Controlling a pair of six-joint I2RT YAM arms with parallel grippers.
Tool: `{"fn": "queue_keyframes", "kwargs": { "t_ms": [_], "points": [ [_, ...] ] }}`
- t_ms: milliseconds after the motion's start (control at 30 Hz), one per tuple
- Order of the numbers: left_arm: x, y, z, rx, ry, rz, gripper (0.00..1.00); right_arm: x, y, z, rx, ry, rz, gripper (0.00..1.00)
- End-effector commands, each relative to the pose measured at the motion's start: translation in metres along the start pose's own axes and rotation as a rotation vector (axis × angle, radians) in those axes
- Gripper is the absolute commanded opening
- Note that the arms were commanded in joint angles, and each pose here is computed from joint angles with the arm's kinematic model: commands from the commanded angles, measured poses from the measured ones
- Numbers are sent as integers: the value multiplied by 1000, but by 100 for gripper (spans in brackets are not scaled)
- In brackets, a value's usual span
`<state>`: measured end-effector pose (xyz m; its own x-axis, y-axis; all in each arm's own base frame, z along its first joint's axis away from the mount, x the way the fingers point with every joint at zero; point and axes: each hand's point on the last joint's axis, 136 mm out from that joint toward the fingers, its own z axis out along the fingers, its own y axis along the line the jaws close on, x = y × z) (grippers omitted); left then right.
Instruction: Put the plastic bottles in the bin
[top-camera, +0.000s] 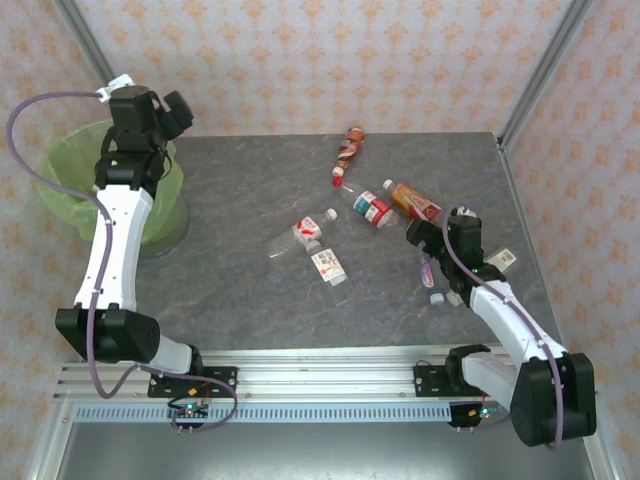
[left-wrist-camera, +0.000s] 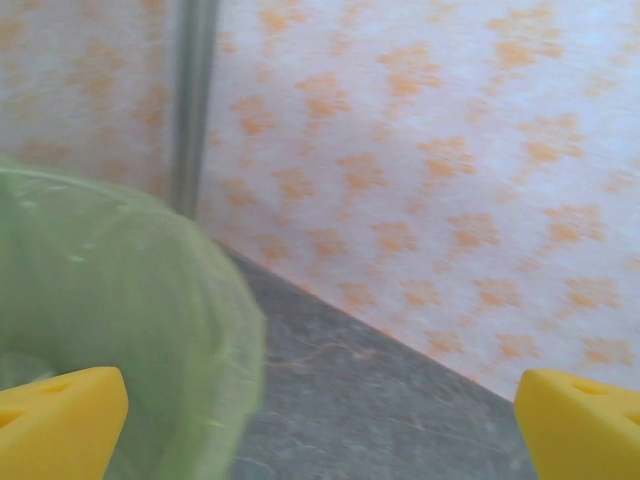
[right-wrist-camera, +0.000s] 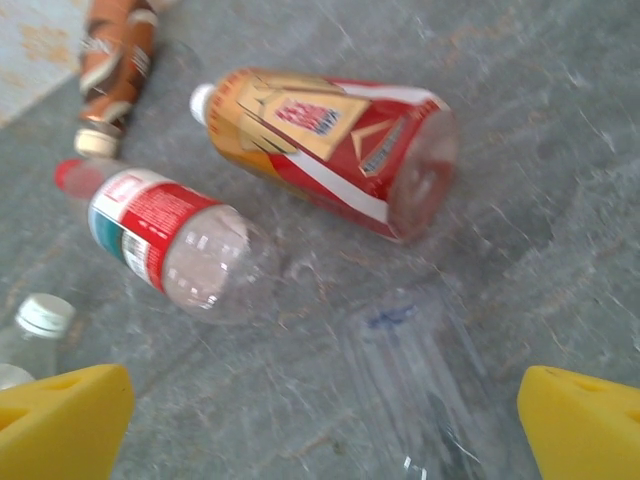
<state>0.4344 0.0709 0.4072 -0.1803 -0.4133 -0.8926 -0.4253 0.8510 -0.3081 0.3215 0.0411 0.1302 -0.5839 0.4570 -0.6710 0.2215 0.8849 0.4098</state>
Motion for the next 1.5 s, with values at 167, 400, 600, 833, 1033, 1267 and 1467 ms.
{"fn": "queue_keyframes", "kwargs": {
  "t_ms": [167,400,600,833,1033,1267,1467],
  "points": [
    [36,-59,-40,283,134,-11,100,21,-23,-1,148,139,-17,99],
    [69,-74,-58,431,246,-128,100,23,-24,21,219,260,-69,99],
    [83,-65,-73,429,296,-108,100,28,-37,43,358,424,-199,99],
    [101,-58,-69,413,322,-70,100,42,-29,61,301,544,-300,100],
    [102,-57,-65,414,308,-78,100,52,-26,71,270,609,-356,99],
    [105,-48,-63,364,315,-79,100,54,-38,81,324,622,-391,93],
    [115,-47,-60,363,342,-60,100,60,-47,83,358,620,-412,82]
  ]
}}
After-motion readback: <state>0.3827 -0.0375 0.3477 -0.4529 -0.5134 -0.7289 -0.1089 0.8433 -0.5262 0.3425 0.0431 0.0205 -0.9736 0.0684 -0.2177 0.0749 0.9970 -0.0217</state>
